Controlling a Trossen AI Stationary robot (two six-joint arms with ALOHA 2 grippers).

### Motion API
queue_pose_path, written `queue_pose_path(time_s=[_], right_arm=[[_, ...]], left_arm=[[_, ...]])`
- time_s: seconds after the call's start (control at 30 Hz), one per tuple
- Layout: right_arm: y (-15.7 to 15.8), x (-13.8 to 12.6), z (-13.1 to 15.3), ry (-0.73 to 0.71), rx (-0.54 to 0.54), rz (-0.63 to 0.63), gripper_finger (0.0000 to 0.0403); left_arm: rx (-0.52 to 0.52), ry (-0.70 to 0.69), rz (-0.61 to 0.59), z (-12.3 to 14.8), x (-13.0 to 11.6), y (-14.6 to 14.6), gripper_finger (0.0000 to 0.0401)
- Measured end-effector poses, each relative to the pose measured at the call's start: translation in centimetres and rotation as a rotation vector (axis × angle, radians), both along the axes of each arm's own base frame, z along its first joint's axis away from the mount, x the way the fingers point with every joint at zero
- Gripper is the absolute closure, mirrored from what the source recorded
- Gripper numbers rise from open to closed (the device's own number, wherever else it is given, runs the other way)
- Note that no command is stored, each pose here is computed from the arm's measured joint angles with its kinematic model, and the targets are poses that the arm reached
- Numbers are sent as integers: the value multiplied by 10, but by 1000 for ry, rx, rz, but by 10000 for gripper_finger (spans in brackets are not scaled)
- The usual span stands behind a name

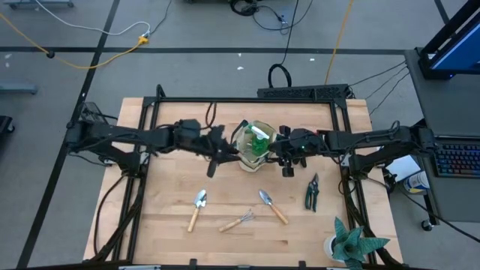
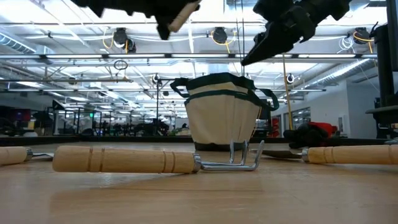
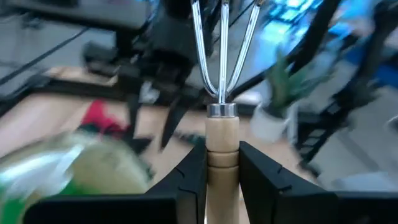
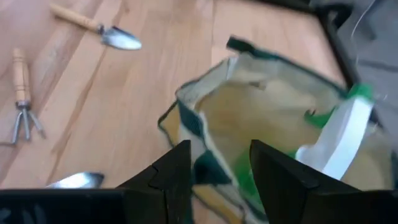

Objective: Pick & Place Garden tools in Gardening bag
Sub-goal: Put the top brown hand rake into the brown gardening bag

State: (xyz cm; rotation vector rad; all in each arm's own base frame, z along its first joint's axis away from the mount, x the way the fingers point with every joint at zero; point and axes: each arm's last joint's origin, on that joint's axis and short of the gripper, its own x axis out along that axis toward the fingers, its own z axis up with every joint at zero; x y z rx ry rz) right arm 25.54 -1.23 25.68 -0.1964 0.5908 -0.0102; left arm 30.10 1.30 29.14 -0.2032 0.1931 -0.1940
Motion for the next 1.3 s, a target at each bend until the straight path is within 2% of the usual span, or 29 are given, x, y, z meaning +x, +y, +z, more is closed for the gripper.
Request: queue_pose_path(time_s=[0.17,0.3,0.37,0.47,0.63,0.83,0.97,1.3], right_arm=[[0,5,8,-92,-81,45,248],[0,4,10,-91,-182,102,248],[-1,4,9,-79,-206,81,248],[-4,1,7,-31,-281,-21,248],[-8,-7,10,22,-394,-119,248],[-9,-8,16,-26,-398,-125,248],[-9,-8,15,-11,-397,-122,248],[-9,-9,14,0,-398,-118,248]], left_arm=[[-165,23,-101,-24,21,18,329],[-282,-7,-68,-33,31,37,329],[-331,-4,-46,-40,36,46,329],[-357,-22,-41,-46,39,58,329],[-326,-16,-7,-53,51,75,329],[-218,15,8,-61,69,90,329],[-214,76,52,-65,69,98,329],[-197,187,-23,-80,74,74,329]])
